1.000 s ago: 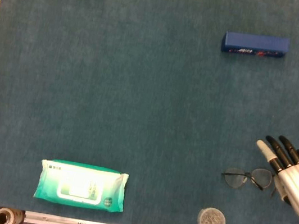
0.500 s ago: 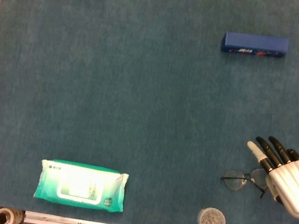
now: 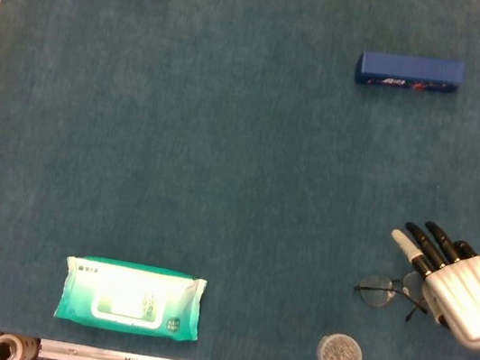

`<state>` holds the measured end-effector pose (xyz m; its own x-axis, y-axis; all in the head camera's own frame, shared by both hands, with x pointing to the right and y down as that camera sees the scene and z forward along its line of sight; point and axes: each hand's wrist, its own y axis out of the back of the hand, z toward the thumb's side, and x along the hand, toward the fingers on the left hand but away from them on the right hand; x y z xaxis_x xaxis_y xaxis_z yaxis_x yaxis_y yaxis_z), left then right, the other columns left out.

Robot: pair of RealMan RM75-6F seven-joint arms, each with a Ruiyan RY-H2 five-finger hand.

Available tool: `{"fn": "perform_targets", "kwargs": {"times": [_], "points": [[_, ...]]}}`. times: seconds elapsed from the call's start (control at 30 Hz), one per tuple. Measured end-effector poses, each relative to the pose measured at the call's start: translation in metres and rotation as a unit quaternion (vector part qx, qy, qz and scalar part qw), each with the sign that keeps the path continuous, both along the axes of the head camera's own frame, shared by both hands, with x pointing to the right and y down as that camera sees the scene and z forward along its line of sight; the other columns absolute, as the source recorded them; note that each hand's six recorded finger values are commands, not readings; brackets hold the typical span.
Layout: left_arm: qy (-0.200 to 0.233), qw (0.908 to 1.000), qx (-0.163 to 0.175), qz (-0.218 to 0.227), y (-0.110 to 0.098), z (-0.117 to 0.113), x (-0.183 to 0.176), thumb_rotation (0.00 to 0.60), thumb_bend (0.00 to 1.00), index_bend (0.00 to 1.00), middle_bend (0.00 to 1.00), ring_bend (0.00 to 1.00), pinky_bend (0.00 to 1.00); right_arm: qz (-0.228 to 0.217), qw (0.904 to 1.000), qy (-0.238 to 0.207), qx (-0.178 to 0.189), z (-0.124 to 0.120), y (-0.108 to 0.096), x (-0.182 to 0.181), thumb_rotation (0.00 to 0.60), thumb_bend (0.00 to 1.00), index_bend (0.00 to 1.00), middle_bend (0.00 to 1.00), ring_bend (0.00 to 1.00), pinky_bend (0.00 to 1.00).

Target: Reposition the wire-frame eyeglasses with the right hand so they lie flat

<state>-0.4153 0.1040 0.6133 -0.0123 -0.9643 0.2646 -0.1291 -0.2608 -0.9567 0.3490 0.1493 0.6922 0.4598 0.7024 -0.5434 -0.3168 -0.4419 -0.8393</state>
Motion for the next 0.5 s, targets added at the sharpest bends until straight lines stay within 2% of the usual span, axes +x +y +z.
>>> {"fn": "perform_targets", "kwargs": {"times": [0.5], "points": [[-0.001,1.0000,-0.001,0.000,0.0002,0.0006,-0.0001,0.600,0.19,0.56,0.51,0.36,0.44,0.003,1.0000,-0.002,-0.003,0.0034,-0.0002,0.0003,0.600,0.54,0.00,0.10,0.09,0.34]]}}
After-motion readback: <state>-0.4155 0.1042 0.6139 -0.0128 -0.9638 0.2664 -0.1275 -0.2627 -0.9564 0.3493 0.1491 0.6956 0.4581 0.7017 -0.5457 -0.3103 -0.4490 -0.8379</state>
